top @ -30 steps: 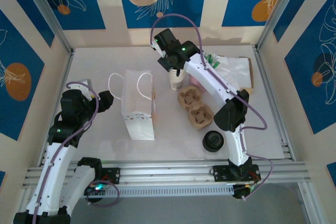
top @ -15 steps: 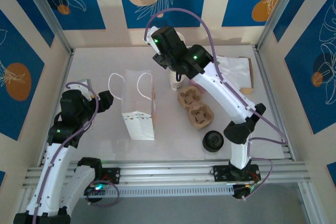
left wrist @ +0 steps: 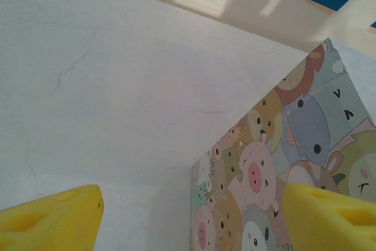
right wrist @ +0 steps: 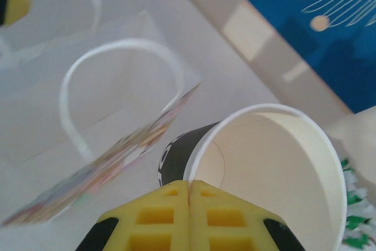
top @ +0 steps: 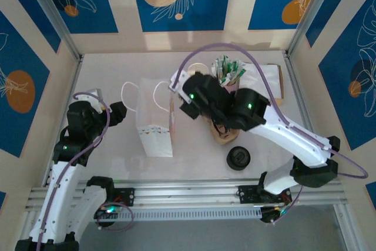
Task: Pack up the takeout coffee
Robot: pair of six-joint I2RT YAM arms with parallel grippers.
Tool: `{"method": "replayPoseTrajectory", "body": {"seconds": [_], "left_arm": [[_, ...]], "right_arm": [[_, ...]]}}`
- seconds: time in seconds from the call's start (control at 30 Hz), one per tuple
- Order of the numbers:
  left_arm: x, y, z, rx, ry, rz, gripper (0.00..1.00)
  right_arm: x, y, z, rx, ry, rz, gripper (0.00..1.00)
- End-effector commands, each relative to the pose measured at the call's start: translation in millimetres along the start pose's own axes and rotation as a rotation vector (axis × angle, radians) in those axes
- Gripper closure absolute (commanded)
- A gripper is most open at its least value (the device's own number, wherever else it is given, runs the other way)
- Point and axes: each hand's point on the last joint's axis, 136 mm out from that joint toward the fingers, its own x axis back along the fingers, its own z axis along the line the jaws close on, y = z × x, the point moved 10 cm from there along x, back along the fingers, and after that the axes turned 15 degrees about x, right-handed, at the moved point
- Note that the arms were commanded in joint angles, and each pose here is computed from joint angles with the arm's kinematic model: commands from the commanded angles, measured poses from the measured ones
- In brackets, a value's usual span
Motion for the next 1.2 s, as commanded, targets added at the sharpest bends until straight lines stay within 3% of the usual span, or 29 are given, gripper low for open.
{"method": "replayPoseTrajectory", "body": {"seconds": [0.0, 0.43, 0.63, 1.17], "left_arm": [[1, 2, 1, 0.004, -0.004, -0.019, 0.21], [-2, 2, 2, 0.004, 0.013, -0.008, 0.2], [-2, 1, 2, 0.004, 0.01, -0.006, 0.2], [-1, 2, 2, 0.003, 0.016, -0.011, 0.2]], "right_arm": [[5, -12, 19, -0.076, 0.012, -0.008, 1.0], [-30, -80, 93, -0.202, 0.124, 0.233, 1.0], [-50, -96, 116, -0.25, 0.168, 0.267, 1.0], [-88, -117, 141, -0.236, 0.054, 0.372, 1.0]]}}
